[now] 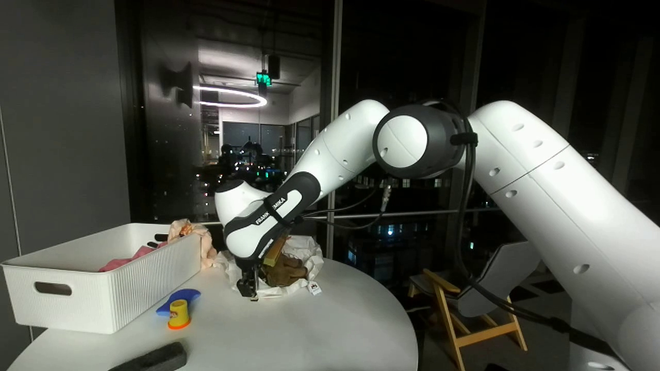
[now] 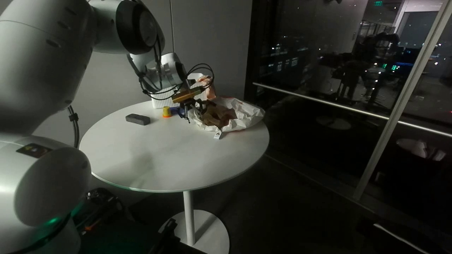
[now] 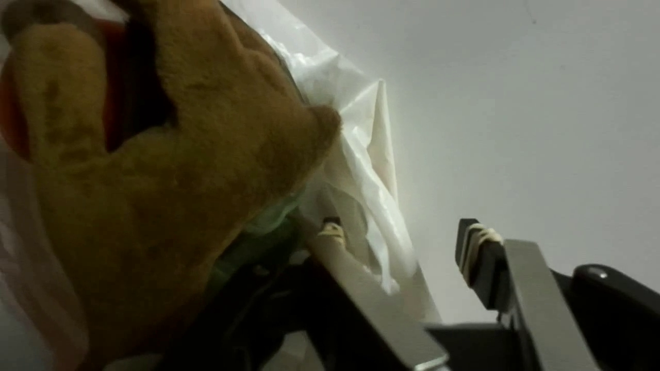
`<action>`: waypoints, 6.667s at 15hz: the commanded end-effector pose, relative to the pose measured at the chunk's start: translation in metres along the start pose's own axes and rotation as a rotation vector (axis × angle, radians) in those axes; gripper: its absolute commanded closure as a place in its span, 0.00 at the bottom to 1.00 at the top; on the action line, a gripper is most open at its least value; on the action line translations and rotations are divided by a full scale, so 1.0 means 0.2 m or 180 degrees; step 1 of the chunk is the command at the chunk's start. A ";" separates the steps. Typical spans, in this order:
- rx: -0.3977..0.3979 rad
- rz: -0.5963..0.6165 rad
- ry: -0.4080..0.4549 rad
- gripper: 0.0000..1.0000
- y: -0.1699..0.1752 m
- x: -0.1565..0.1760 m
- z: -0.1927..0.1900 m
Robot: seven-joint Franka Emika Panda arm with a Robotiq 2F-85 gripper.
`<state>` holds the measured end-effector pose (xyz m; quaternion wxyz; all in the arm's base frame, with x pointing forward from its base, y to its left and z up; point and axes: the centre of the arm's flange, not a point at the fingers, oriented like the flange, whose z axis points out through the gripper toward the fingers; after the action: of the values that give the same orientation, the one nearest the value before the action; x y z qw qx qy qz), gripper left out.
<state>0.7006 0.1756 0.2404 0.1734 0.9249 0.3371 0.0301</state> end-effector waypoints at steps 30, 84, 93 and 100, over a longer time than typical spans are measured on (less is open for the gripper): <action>0.1409 -0.1221 0.0054 0.92 -0.05 -0.37 -0.62; 0.0616 -0.2781 0.1353 0.00 -0.39 0.56 -0.41; 0.0481 -0.2814 0.1293 0.00 -0.31 0.68 -0.24; 0.0479 -0.2870 0.1300 0.64 -0.31 0.70 -0.22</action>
<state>0.7417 0.3129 0.2446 0.0250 0.6779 0.7271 0.1052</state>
